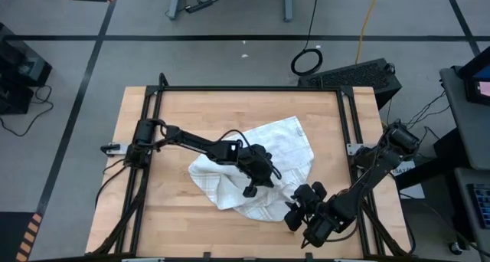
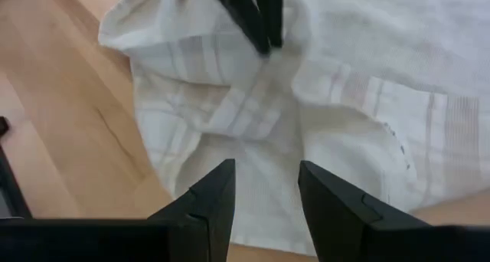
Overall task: Roll towel
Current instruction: Roll the towel
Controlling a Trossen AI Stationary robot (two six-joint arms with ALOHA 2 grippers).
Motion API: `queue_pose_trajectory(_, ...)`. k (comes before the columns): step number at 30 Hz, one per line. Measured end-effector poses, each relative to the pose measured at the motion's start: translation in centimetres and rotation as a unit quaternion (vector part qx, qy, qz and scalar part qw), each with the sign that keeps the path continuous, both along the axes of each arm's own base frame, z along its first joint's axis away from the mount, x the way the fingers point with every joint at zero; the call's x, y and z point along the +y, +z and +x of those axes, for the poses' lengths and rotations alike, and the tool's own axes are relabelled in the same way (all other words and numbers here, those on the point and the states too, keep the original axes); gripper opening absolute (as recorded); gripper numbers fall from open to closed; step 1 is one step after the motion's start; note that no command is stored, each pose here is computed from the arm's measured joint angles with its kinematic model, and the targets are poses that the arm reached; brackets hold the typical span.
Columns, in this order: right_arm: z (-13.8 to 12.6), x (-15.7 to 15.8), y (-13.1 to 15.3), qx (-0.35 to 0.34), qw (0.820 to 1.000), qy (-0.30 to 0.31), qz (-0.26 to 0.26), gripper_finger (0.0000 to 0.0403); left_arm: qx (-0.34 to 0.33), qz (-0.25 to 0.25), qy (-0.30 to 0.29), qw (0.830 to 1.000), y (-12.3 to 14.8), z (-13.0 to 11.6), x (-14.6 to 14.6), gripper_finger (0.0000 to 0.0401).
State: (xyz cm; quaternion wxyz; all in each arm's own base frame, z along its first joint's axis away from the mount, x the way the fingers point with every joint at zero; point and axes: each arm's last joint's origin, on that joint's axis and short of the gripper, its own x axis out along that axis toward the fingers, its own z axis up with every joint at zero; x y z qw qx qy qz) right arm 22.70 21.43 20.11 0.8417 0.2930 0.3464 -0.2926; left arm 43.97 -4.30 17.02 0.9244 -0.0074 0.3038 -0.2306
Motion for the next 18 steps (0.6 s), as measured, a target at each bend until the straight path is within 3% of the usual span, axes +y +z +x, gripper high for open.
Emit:
queue_pose_trajectory(5, -0.1, 0.5, 0.5, -0.008, 1.0, -0.002, 0.013, 0.0137, -0.025, 0.047, 0.007, 0.999, 2.3, -0.7, 0.3, 0.0098)
queue_pose_trajectory(10, -0.1, 0.4, 0.5, -0.009, 1.0, -0.002, 0.01, 0.0137, 0.019, 0.053, 0.008, 0.998, 1.4, -1.1, 0.3, 0.0148)
queue_pose_trajectory(15, -0.1, -0.1, 0.5, 0.003, 1.0, -0.008, -0.003, 0.0137, 0.011, 0.085, 0.003, 0.996, -0.9, -0.3, -0.1, 0.0152)
queue_pose_trajectory(18, 0.0, -0.5, 0.9, 0.003, 1.0, -0.014, 0.0, 0.0137, -0.009, 0.081, -0.004, 0.997, -1.2, 0.1, -0.3, 0.0132)
